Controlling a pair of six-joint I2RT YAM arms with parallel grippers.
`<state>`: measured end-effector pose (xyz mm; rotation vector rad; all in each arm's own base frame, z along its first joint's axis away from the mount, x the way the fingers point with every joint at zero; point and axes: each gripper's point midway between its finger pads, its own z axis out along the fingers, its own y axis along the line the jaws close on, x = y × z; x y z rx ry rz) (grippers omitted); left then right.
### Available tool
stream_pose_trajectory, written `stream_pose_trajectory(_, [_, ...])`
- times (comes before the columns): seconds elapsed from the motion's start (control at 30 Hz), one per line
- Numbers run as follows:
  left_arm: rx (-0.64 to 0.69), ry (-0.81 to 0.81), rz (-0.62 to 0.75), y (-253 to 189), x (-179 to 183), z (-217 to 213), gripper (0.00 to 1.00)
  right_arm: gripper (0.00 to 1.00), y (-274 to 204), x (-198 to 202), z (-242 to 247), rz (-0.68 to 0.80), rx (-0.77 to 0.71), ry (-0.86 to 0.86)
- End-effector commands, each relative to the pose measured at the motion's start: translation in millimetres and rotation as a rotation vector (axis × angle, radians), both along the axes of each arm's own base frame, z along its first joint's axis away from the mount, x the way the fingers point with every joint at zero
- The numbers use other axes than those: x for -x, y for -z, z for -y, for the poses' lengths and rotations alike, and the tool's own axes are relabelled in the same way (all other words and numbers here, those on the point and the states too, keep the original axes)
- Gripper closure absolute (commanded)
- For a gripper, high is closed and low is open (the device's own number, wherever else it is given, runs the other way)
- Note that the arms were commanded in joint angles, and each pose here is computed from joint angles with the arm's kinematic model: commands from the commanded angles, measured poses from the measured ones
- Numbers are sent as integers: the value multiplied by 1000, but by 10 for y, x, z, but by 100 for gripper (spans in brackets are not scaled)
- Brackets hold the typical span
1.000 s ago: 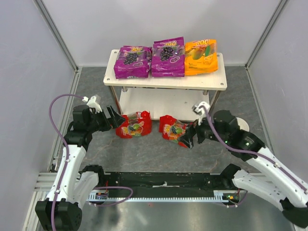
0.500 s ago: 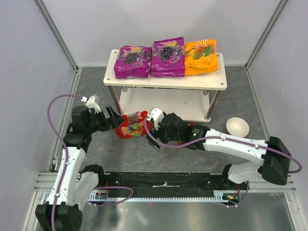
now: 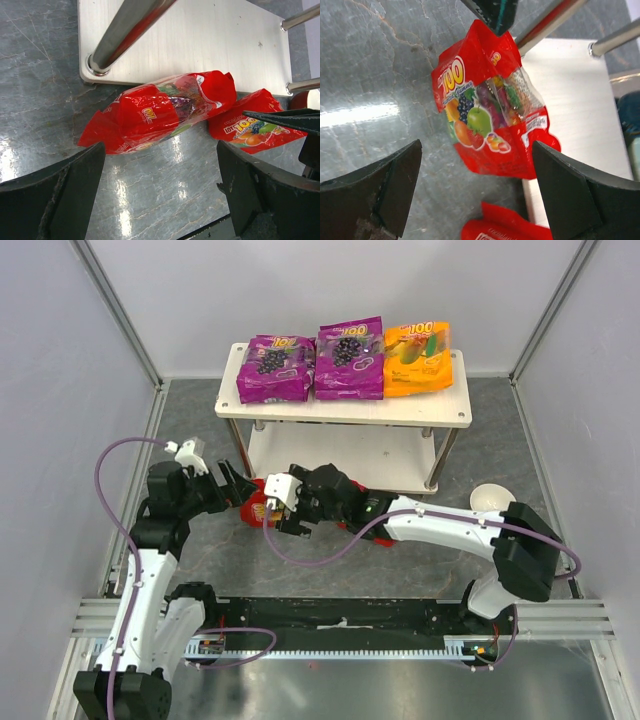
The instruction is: Place and organize the candy bags onto the shelf
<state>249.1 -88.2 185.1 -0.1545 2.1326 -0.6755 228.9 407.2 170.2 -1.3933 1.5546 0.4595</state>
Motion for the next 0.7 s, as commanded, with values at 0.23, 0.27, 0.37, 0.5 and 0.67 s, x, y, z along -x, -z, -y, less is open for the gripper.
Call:
stream_pose_trajectory(0.23, [-6, -47, 31, -96, -22, -68, 0, 2, -5, -274, -369, 211, 123, -261])
stream_pose_trajectory(0.27, [-8, -50, 37, -112, -22, -73, 0, 2, 38, -326, -339, 195, 137, -262])
stream_pose_trajectory(0.37, [-19, -78, 38, -113, -20, -121, 0, 2, 45, -422, -360, 177, 131, -291])
stream_pose_trajectory(0.5, [-24, -90, 43, -134, -7, -141, 0, 2, 43, -498, -421, 127, 111, -345])
stream_pose_trajectory(0.67, [-25, -95, 44, -140, -4, -148, 0, 2, 212, -502, -435, 54, 152, -400])
